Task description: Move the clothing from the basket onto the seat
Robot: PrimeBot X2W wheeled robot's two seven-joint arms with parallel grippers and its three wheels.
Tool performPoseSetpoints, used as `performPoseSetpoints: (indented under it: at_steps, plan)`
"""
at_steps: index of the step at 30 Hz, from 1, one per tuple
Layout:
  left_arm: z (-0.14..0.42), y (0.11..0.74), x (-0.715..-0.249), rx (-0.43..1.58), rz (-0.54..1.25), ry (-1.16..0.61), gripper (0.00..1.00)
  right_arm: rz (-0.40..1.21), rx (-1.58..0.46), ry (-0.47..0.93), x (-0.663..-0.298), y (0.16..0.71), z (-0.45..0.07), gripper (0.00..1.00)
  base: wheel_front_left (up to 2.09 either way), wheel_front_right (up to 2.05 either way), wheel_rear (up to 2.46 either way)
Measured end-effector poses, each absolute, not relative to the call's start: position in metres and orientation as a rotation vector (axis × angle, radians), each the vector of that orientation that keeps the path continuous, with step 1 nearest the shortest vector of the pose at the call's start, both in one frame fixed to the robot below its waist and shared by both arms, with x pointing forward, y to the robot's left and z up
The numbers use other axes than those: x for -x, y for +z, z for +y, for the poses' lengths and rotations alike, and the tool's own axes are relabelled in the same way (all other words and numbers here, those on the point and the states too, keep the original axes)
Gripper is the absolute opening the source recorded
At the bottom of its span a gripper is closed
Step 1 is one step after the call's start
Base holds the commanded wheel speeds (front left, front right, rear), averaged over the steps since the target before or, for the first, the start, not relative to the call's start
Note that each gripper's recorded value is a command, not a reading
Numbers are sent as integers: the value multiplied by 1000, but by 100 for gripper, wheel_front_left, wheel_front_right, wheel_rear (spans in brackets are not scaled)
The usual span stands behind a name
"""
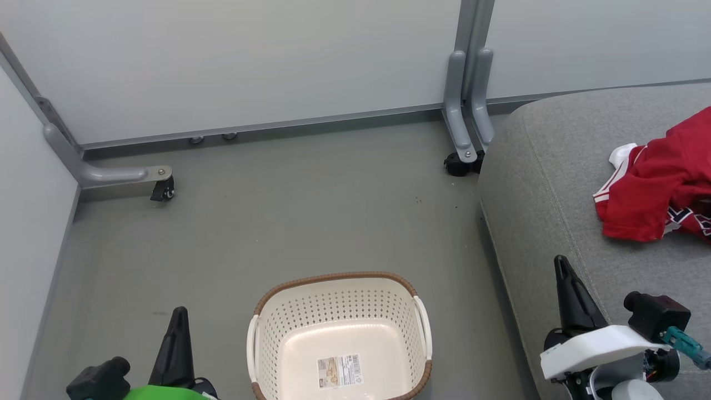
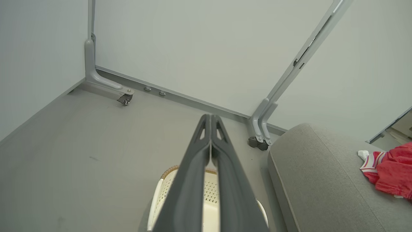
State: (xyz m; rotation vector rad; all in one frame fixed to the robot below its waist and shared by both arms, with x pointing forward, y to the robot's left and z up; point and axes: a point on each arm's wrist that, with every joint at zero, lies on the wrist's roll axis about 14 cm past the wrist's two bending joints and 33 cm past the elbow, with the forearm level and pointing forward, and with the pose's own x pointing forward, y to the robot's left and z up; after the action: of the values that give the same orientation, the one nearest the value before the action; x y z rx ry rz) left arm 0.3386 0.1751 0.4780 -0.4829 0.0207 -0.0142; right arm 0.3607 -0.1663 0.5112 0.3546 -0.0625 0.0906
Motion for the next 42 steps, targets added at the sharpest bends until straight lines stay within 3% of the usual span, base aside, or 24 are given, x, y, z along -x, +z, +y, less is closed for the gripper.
performPoseSetpoints:
  at_steps: [42]
  plan:
    - [193,485,-362,1022,35,53,0,5,-955,-5,-374,503,-189,0,0,0,0]
